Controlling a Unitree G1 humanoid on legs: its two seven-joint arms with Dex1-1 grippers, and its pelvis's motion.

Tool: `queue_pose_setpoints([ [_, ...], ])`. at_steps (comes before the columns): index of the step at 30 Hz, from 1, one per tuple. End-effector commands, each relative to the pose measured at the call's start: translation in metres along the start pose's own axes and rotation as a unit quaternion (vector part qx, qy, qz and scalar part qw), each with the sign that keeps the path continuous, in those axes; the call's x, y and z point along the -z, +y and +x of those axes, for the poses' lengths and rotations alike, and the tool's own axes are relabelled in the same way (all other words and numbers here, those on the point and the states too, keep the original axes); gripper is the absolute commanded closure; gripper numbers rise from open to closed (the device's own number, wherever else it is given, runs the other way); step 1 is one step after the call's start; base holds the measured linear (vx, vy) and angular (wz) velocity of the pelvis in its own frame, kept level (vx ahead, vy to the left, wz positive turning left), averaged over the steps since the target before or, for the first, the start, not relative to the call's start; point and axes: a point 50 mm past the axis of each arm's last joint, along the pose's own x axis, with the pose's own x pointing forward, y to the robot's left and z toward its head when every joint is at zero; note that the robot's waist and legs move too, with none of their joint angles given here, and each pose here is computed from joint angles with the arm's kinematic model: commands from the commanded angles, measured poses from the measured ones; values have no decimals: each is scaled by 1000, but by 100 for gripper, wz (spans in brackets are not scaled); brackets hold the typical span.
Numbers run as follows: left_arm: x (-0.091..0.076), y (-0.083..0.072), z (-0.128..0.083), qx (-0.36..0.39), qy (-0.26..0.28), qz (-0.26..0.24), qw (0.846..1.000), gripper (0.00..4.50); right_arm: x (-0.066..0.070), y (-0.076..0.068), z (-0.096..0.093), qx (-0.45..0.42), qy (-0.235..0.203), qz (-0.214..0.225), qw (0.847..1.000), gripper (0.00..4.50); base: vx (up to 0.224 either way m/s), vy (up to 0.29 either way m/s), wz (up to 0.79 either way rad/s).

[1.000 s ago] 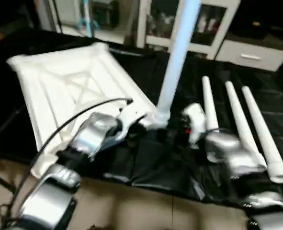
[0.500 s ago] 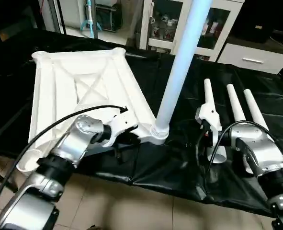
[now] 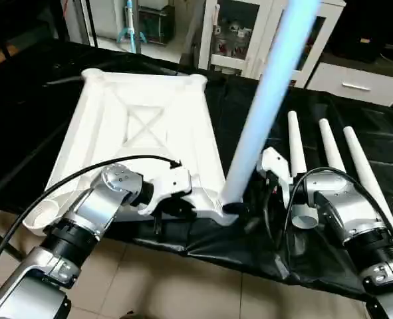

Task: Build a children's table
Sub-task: Rotate leg to tighten

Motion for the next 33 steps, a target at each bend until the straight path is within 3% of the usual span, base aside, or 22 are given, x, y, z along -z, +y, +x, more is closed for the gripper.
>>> queue_pose_setpoints([
  [1, 6, -10, 11, 39, 23, 1, 999, 450, 0, 0, -1, -22, 16, -15, 1000, 28, 0, 0, 0],
  [18, 9, -12, 12, 41, 31, 0, 999, 450, 2, 3, 8, -65, 28, -25, 997, 164, 0, 0, 0],
  [23, 10, -12, 12, 39, 32, -2, 999, 450, 4, 4, 10, -71, 29, -23, 997, 177, 0, 0, 0],
  [29, 7, -3, 14, -2, 25, -17, 1000, 450, 15, -1, 16, -11, 35, 10, 999, 178, 0, 0, 0],
  [30, 1, 9, 19, -59, 11, -38, 998, 450, 29, -6, 20, 53, 59, 40, 996, 178, 0, 0, 0],
  [33, -6, 23, 23, -121, -4, -60, 991, 450, 38, -11, 26, 117, 63, 77, 988, 180, -22, 0, -1],
])
